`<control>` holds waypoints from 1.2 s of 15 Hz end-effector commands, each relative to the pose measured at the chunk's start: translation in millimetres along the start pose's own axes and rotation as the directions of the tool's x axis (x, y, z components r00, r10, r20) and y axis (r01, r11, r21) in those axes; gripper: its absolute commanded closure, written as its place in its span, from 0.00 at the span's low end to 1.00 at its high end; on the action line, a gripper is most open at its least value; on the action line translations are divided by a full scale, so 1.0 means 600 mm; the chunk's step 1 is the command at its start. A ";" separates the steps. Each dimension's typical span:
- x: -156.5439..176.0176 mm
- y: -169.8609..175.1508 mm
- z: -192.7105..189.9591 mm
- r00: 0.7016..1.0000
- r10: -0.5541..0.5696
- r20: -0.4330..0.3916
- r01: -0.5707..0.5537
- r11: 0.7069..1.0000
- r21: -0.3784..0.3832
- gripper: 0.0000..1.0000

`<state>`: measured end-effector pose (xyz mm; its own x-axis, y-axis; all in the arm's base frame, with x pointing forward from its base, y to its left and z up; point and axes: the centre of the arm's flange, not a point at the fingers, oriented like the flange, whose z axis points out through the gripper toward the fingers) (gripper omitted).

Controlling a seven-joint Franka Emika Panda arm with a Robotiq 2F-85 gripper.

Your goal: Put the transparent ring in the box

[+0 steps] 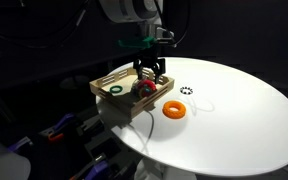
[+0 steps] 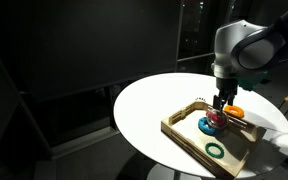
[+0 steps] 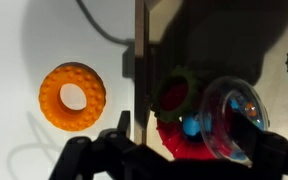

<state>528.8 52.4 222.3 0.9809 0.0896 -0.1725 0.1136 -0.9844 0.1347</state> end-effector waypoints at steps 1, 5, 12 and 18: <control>-0.009 0.013 -0.013 1.000 -0.014 -0.009 0.014 1.000 -0.002 0.00; -0.007 0.024 -0.019 1.000 -0.006 0.011 0.006 1.000 0.011 0.00; -0.008 0.053 -0.036 0.999 0.009 0.039 -0.011 0.999 0.052 0.00; -0.014 0.076 -0.069 1.000 0.021 0.015 -0.023 0.994 0.110 0.00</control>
<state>533.2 20.5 249.8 0.9807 0.0575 -0.1870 0.0708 -0.9954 0.0653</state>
